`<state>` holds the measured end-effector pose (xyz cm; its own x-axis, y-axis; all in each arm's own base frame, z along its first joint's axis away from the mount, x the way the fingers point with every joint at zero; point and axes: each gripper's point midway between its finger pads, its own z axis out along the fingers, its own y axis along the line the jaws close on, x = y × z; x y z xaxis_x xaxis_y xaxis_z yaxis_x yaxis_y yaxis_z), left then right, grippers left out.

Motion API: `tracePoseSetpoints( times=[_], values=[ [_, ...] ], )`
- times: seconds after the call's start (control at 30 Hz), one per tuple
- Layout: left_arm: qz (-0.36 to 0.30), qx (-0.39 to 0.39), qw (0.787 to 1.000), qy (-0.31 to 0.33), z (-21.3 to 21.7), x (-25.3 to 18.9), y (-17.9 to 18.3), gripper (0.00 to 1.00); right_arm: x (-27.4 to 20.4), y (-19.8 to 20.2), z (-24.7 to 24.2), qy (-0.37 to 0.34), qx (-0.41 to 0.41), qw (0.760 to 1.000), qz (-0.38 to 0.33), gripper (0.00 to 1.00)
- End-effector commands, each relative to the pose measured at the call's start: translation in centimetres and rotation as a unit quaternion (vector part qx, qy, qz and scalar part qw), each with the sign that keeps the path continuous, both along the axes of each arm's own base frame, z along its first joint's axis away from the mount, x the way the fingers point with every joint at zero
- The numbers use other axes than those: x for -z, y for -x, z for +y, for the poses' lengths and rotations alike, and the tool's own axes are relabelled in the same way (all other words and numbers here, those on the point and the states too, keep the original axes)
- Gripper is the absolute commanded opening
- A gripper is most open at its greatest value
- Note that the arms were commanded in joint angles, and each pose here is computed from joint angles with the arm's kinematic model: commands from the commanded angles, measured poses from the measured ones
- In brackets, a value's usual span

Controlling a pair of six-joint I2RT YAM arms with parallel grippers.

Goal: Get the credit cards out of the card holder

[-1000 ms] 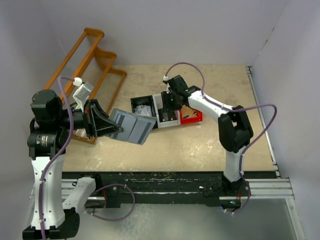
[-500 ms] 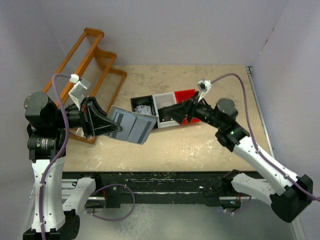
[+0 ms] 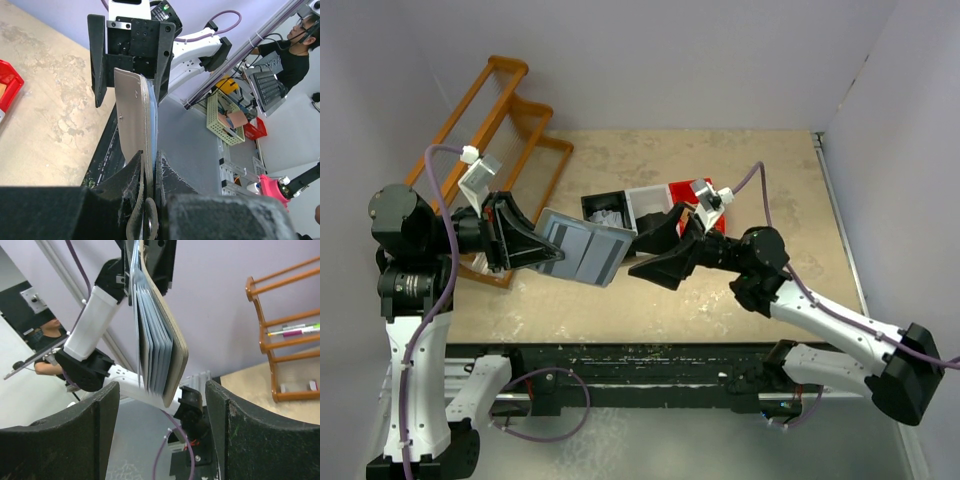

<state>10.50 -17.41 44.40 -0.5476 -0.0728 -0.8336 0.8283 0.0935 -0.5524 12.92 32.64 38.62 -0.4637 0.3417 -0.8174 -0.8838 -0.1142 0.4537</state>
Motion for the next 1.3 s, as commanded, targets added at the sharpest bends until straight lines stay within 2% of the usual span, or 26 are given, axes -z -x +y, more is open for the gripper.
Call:
tracePoseSetpoints(
  times=[0.0,0.13,0.37,0.6,0.87,1.07,1.1,1.17,1.27],
  values=[
    [-0.011,-0.004,1.000,0.002,-0.1,-0.4,-0.2,0.02,-5.1,2.9,-0.9,-0.095,-0.066,0.991,-0.064,0.70],
    [-0.008,-0.006,1.000,0.002,-0.1,-0.3,-0.4,0.02,-5.3,3.2,0.0,-0.095,-0.082,0.991,-0.054,0.60],
    [-0.007,-0.009,1.000,0.003,-0.1,-0.3,-0.5,0.02,-5.2,3.4,-0.2,-0.095,-0.074,0.992,-0.047,0.28],
    [-0.005,-0.014,1.000,0.004,-0.1,-0.4,-0.8,0.02,-5.2,2.8,0.0,-0.085,-0.054,0.994,-0.040,0.18],
    [-0.004,-0.013,1.000,0.004,-0.1,-0.4,-0.8,0.02,-4.1,0.6,1.4,-0.045,-0.020,0.999,-0.005,0.21],
    [-0.006,-0.011,1.000,0.004,-0.1,-0.5,-0.7,0.02,-4.5,0.1,1.4,-0.048,-0.008,0.999,0.000,0.21],
    [-0.006,-0.011,1.000,0.004,-0.1,-0.5,-0.7,0.02,-4.5,0.0,1.5,-0.045,-0.007,0.999,0.002,0.24],
    [-0.006,-0.013,1.000,0.004,-0.1,-0.5,-0.8,0.02,-4.6,-0.1,1.8,-0.037,-0.005,0.999,0.007,0.40],
    [-0.005,-0.014,1.000,0.004,-0.1,-0.4,-0.9,0.02,-4.3,-0.4,2.5,-0.025,-0.003,1.000,0.016,0.56]
  ],
)
